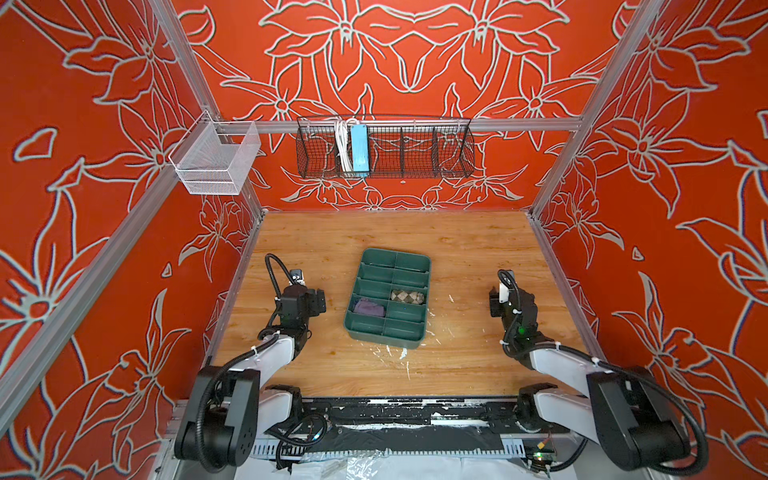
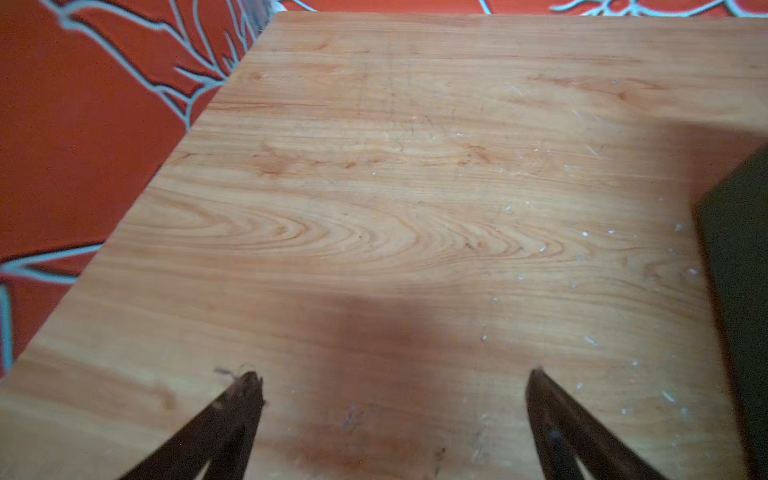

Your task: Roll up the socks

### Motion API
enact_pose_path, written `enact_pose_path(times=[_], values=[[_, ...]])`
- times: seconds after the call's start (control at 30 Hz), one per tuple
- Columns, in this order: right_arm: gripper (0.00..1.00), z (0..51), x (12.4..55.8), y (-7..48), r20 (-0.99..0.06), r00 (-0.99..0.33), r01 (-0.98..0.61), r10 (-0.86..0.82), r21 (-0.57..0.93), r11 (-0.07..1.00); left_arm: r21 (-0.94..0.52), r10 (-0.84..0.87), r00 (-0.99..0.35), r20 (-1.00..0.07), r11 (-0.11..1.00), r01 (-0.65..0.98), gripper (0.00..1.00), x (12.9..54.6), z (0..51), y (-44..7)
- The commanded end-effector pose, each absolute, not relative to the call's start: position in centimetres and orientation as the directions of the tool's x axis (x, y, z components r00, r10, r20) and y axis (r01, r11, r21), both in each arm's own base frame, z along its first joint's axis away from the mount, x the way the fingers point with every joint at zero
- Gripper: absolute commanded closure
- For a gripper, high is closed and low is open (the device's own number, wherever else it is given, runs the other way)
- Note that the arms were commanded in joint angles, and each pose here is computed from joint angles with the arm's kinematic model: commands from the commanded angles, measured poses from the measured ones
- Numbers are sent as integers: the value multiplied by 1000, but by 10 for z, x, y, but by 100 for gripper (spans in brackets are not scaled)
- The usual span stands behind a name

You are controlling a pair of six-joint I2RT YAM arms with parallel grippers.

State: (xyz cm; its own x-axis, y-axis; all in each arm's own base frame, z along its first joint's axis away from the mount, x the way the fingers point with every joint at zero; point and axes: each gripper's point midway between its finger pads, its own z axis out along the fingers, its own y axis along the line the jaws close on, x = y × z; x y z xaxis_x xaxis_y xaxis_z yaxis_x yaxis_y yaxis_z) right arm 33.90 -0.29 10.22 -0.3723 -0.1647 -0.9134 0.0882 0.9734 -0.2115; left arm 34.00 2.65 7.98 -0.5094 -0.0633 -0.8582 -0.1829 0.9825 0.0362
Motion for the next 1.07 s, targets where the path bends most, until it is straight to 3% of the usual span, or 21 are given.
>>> enact_pose_path(times=[0.0,0.1,0.13,0.27,0.3,1.03], values=[[43,107,353,24,-952,-274,-64,-137,-124,990,-6,-5,-420,-908,1000,1,3,364,87,-3],[41,102,359,25,-960,-254,-79,-119,-102,992,-60,-62,-491,-869,998,-21,3,366,84,6],[39,95,361,22,-938,-324,-74,-126,-107,991,-63,-66,-475,-877,998,-23,3,367,85,7],[33,92,372,6,-921,-386,-20,-53,-49,999,-61,-66,-482,-874,998,-26,3,366,85,8],[3,92,373,5,-927,-373,-17,-44,-41,999,-61,-66,-483,-873,998,-25,3,366,85,8],[2,93,373,4,-925,-377,-10,-46,-45,999,-88,-86,-486,-870,996,-19,3,366,85,9]])
